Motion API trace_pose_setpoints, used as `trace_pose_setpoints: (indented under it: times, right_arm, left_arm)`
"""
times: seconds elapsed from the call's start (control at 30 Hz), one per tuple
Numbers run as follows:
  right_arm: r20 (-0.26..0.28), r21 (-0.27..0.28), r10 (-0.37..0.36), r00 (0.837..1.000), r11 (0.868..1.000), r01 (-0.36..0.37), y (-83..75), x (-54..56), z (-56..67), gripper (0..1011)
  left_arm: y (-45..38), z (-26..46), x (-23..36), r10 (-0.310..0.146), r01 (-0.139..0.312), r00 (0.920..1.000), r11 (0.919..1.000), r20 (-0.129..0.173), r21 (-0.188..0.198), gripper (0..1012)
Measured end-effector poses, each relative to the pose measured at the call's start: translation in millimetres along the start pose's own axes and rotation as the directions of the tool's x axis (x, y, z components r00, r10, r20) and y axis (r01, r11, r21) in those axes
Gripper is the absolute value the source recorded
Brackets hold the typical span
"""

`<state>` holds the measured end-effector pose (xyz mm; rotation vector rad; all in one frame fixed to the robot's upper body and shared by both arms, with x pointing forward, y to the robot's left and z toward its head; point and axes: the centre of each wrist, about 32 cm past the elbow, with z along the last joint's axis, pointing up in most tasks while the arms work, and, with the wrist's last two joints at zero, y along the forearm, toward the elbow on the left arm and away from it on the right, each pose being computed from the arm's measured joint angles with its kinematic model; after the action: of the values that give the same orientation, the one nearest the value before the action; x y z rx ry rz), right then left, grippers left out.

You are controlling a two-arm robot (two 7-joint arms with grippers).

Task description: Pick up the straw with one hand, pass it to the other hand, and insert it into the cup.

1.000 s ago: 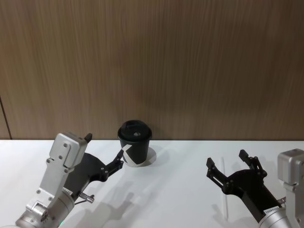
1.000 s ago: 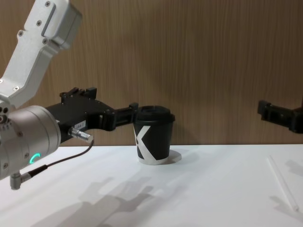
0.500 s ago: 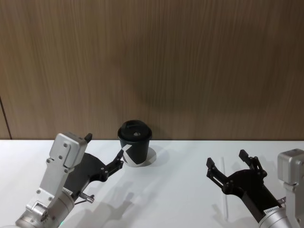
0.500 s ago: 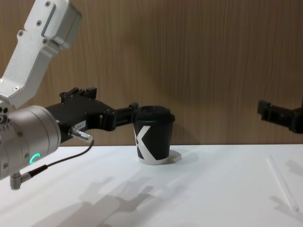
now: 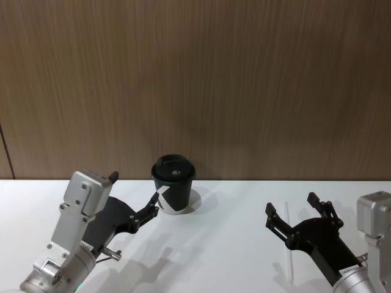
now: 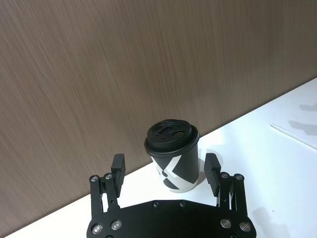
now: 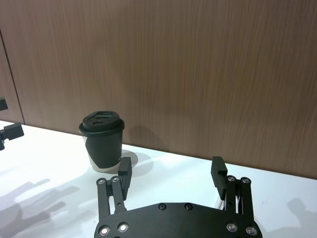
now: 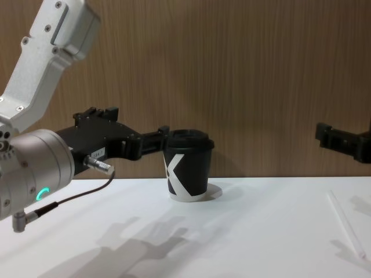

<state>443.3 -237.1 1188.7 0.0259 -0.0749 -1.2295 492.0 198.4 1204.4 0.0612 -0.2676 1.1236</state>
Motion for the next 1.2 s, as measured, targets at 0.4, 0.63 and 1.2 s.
trace_pose_setpoints:
  times: [0.4,0.63,1.2]
  right_arm:
    - [0.0,0.0,0.0,1.0,1.0,0.0,0.0,0.0,0.0,1001]
    - [0.0,0.0,0.0,1.0,1.0,0.0,0.0,0.0,0.0,1001]
    - [0.027,-0.029,-0.005,1.0,1.0,0.005,-5.6,11.4,-1.8,1001]
  left_arm:
    - [0.0,0.0,0.0,0.0,0.0,1.0,1.0,0.0,0.0,1000]
    - [0.0,0.0,0.0,0.0,0.0,1.0,1.0,0.0,0.0,1000]
    - [0.0,0.0,0.0,0.0,0.0,1.0,1.0,0.0,0.0,1000]
